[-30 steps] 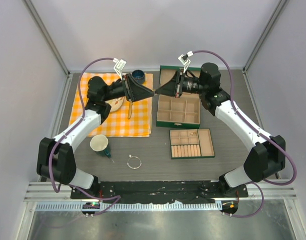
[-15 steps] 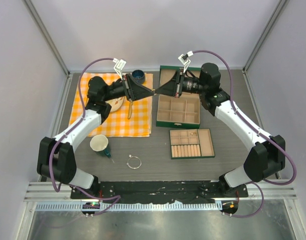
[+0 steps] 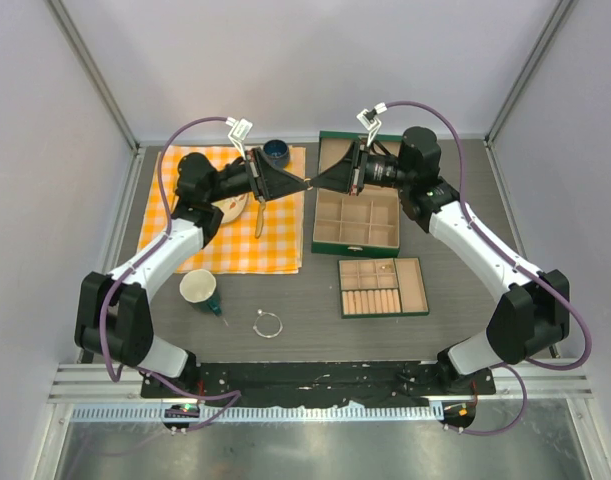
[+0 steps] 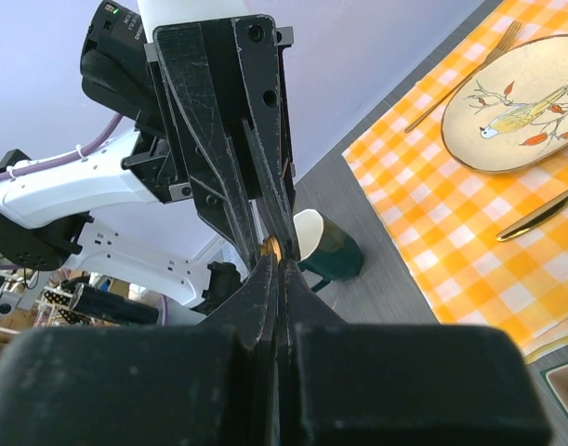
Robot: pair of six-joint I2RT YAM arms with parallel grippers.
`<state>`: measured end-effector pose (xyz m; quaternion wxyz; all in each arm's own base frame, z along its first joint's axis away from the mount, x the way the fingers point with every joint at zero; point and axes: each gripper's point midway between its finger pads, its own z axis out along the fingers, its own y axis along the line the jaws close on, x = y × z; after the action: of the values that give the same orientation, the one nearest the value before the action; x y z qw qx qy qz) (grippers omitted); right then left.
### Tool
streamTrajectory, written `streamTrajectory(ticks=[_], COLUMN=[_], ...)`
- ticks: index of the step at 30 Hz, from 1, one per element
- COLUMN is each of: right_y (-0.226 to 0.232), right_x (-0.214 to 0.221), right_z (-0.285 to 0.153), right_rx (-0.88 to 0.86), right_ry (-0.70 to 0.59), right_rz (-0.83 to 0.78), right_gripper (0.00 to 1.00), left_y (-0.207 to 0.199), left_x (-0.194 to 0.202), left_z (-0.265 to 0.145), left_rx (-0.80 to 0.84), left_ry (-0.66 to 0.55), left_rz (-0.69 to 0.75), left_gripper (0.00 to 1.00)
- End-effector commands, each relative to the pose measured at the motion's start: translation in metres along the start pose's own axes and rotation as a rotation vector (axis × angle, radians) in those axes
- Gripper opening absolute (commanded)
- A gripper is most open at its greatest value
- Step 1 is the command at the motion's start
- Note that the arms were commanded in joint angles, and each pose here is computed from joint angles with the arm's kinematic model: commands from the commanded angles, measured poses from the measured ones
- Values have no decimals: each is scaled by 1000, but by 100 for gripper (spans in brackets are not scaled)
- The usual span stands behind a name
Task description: Organize the mixed jewelry
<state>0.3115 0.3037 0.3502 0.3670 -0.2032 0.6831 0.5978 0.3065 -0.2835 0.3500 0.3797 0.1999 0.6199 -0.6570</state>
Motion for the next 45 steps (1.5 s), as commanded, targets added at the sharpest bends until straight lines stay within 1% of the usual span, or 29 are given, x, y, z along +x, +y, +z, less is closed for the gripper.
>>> streamTrajectory(ticks=[1,2,4,8,11,14,19,23,24,25,26,27,28,29,30,31,32,34,35,36,37,38,39,40,41,43,44,45], right_y=[7,8,10,11,13,15,16,23,20,18,12,7,1,-7,-13,-22,-29,-52,-60,-76,-82,-89,-102,-103,-114,-127,-138,-145], right_x=[-5,-4,-1,1,-2,-8,-27,-49,-58,-63,-73,-81,-83,-90,-92,-96,-98,-98,-95,-86,-80,-73,-61,-58,-40,-27,-6,4], right_z=[0,0,1,1,-1,-5,-19,-36,-43,-48,-53,-62,-67,-73,-80,-87,-92,-110,-116,-129,-137,-146,-161,-173,-183,-204,-216,-225], right_rx=[-12,-15,-19,-21,-20,-5,20,52,84,109,161,206,240,297,342,390,432,569,614,710,757,808,892,936,978,1067,1105,1138], right_ry=[-27,-24,-15,-7,-11,-27,-81,-138,-153,-165,-197,-214,-214,-239,-241,-250,-250,-241,-229,-182,-156,-129,-68,-64,-18,44,114,155], right_rz=[-44,-51,-57,-65,-78,-100,-114,-162,-164,-179,-208,-217,-210,-234,-229,-234,-250,-283,-291,-320,-333,-338,-355,-366,-339,-367,-335,-324], right_gripper=[2,7,13,30,36,39,40,40,40,40,40,40,40,40,40,40,40,40,40,40,40,40,39,38,38,36,36,36], left_y=[-11,-10,-7,-1,4,6,12,18,32,35,24,36,37,28,33,37,32,34,21,22,22,11,13,13,9,12,18,20], left_x=[-6,-6,-7,-6,-4,-2,4,10,19,24,28,38,46,53,66,68,81,91,99,110,115,129,138,142,158,177,182,186], left_z=[5,6,6,7,7,5,2,2,0,1,8,4,5,13,13,14,19,22,31,30,32,36,38,41,42,49,47,49], left_rx=[29,26,17,-4,-24,-44,-83,-142,-214,-253,-260,-354,-378,-377,-414,-457,-464,-516,-496,-520,-549,-544,-570,-587,-603,-616,-646,-651], left_ry=[-21,-23,-24,-23,-19,-13,5,28,60,78,101,126,156,180,221,217,256,282,307,345,357,406,429,439,477,532,549,562], left_rz=[17,17,7,1,10,14,37,72,84,98,129,119,147,152,114,104,91,96,108,94,99,101,100,106,94,84,82,71], left_gripper=[6,5,1,0,0,0,0,0,0,0,0,0,0,0,0,0,0,0,0,0,0,0,0,0,0,0,0,0])
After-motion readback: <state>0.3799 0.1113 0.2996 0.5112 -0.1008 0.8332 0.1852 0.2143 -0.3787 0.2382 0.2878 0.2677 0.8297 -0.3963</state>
